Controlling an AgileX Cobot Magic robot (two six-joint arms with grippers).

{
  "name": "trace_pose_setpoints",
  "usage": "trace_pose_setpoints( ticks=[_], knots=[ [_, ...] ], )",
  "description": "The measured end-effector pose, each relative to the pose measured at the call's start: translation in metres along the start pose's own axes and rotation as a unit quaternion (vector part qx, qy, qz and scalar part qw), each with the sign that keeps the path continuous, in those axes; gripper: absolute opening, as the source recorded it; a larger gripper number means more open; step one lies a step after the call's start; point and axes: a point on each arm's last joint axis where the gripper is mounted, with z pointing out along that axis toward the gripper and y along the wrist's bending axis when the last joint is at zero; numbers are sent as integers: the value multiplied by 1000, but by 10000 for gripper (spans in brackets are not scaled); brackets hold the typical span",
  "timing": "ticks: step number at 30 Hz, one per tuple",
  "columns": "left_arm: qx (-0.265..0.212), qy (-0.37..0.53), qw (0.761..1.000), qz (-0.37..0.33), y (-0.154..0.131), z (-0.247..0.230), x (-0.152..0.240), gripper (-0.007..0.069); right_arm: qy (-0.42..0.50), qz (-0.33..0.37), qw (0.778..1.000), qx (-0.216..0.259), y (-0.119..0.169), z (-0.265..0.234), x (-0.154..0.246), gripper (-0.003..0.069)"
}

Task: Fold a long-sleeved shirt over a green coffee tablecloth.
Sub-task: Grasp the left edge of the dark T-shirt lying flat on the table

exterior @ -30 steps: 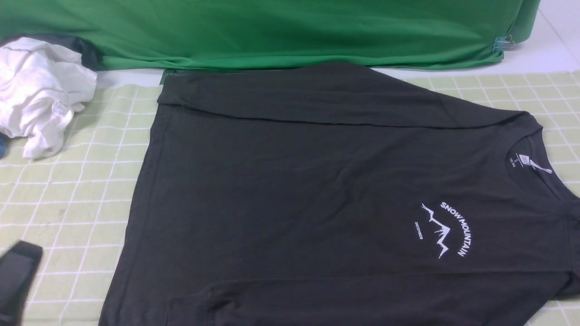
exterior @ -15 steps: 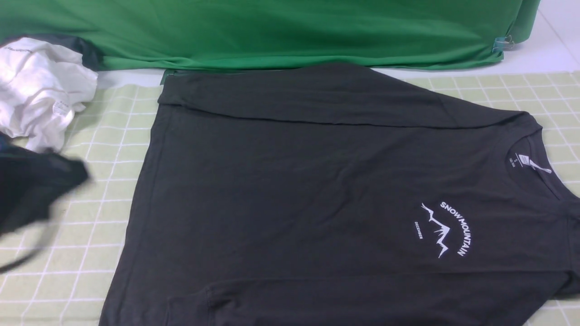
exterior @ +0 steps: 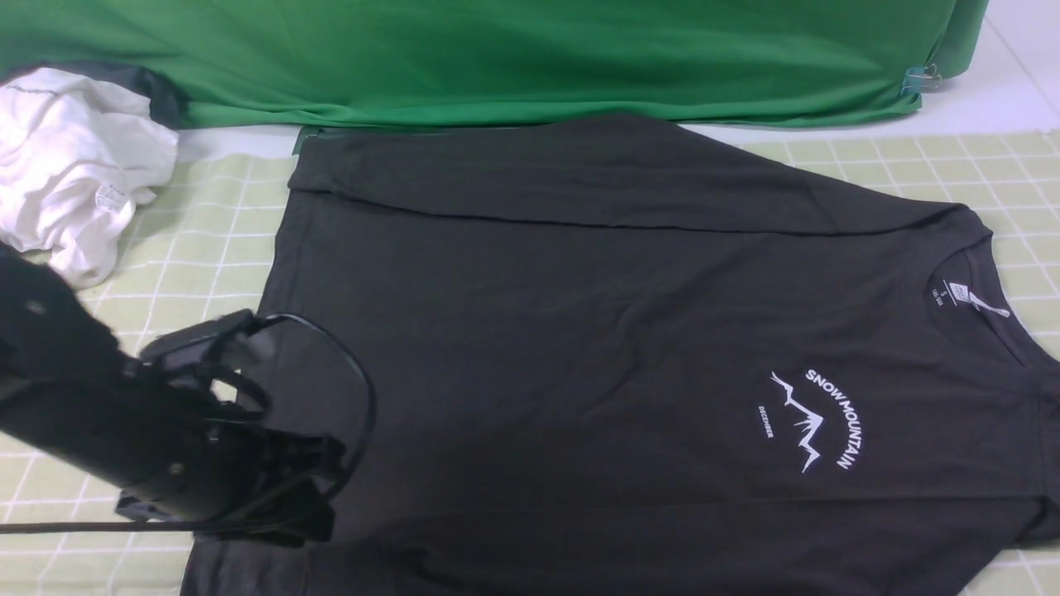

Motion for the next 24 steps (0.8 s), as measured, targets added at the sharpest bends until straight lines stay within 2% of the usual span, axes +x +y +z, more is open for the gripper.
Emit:
trace_pose_setpoints(
  ticks=[5,10,19,23,24],
  knots=[
    [-53,-13,998,24,-9,23,-4,290,3,0,1000,-1,0,1,0,24],
    [-76,9,996,44,-6,27,0,374,3,0,1000,-1,0,1,0,31],
    [-76,30,996,40,-6,28,4,388,3,0,1000,-1,0,1,0,40],
    [-66,21,997,27,-8,29,2,364,-3,0,1000,1,-1,1,-1,46],
    [-55,22,998,13,-10,29,2,333,-11,0,1000,3,-1,1,-3,49]
  ],
)
